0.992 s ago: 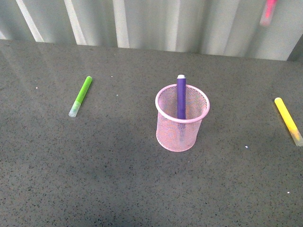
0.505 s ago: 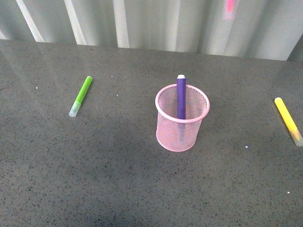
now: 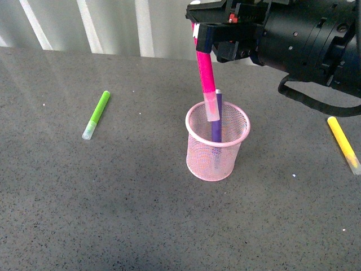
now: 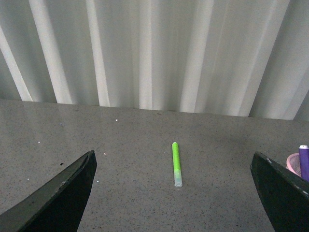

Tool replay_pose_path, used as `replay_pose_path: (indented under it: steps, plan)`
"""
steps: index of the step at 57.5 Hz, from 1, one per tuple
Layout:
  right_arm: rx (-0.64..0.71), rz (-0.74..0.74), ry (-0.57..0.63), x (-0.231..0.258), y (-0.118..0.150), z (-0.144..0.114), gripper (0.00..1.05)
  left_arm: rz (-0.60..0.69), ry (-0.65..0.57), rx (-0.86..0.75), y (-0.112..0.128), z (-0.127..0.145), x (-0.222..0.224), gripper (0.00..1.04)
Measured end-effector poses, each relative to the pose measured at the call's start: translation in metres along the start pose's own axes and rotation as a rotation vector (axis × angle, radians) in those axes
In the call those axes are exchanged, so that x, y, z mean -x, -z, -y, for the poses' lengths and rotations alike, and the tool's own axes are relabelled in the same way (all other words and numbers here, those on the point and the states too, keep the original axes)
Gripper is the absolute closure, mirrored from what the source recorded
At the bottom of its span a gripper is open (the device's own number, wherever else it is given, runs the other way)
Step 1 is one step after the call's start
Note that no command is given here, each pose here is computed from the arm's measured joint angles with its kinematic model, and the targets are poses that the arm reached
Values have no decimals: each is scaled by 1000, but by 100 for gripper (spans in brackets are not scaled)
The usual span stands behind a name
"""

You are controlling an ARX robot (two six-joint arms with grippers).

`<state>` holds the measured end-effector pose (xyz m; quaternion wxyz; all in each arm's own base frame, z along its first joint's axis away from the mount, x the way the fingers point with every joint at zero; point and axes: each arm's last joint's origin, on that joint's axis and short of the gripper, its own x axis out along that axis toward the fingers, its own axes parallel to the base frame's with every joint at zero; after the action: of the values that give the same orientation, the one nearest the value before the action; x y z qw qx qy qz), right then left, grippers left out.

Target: Insert purple and pink pens into pink cup

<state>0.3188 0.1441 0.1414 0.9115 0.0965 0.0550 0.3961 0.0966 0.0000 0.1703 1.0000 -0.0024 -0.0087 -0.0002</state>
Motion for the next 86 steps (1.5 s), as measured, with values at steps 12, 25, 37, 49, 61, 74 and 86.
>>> replay_pose_path:
  steps: [12,25,37,49,61,74,86]
  plan:
    - [-16,-5,-5,-3,7,9,93,0,0,0,0,0,0,7]
    - [-22,-3,-31,-2,10,12,93,0,0,0,0,0,0,7]
    - [-19,-6,-49,1,12,15,93,0,0,0,0,0,0,7]
    - [-14,-2,-34,4,12,20,56,0,0,0,0,0,0,7]
    - [-14,-2,-24,5,11,23,20,0,0,0,0,0,0,7]
    - [2,17,-3,10,1,23,7,0,0,0,0,0,0,7]
    - [59,144,161,43,-55,28,7,0,0,0,0,0,0,7]
